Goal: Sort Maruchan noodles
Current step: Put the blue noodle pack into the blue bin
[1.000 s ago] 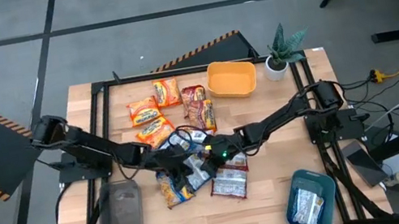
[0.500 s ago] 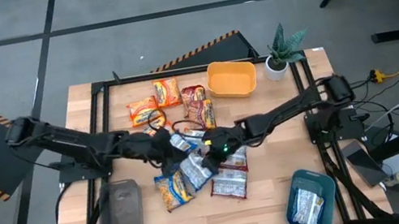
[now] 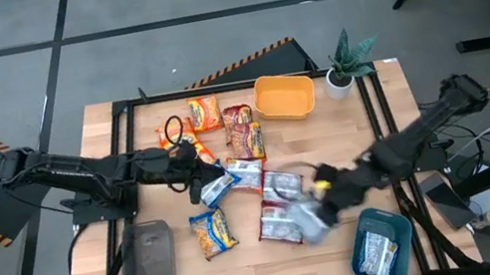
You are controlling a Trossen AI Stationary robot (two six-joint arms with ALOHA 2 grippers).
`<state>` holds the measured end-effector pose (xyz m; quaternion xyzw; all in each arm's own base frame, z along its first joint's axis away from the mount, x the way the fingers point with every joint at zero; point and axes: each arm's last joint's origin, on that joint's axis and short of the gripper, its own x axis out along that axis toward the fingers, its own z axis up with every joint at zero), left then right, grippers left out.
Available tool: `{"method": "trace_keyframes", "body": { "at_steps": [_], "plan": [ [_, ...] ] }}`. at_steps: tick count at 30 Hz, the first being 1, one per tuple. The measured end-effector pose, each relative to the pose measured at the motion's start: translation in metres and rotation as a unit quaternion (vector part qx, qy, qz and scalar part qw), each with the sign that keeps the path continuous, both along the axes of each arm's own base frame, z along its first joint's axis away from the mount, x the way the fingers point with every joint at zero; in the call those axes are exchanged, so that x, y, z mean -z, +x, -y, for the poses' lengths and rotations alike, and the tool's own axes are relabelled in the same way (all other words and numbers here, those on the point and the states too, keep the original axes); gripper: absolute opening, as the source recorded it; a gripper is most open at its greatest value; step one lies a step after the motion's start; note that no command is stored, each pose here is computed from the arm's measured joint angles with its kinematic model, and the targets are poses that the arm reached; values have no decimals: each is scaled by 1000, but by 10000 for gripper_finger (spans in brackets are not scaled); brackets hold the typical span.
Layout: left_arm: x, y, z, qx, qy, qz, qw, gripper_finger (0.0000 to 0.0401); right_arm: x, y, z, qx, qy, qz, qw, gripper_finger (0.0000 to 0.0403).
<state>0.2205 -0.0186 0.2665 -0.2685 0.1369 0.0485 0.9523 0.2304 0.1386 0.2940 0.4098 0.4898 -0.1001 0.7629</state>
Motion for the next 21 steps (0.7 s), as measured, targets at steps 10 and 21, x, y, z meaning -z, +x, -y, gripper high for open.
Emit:
{"method": "trace_keyframes", "body": {
  "at_steps": [10, 21],
  "plan": [
    [1, 1, -10, -19, 7, -3, 1000, 54, 6, -71, -15, -165, -23, -223, 960, 12],
    [1, 1, -12, -41, 9, -5, 999, 54, 14, -101, -27, -166, -113, -247, 948, 15]
  ]
}}
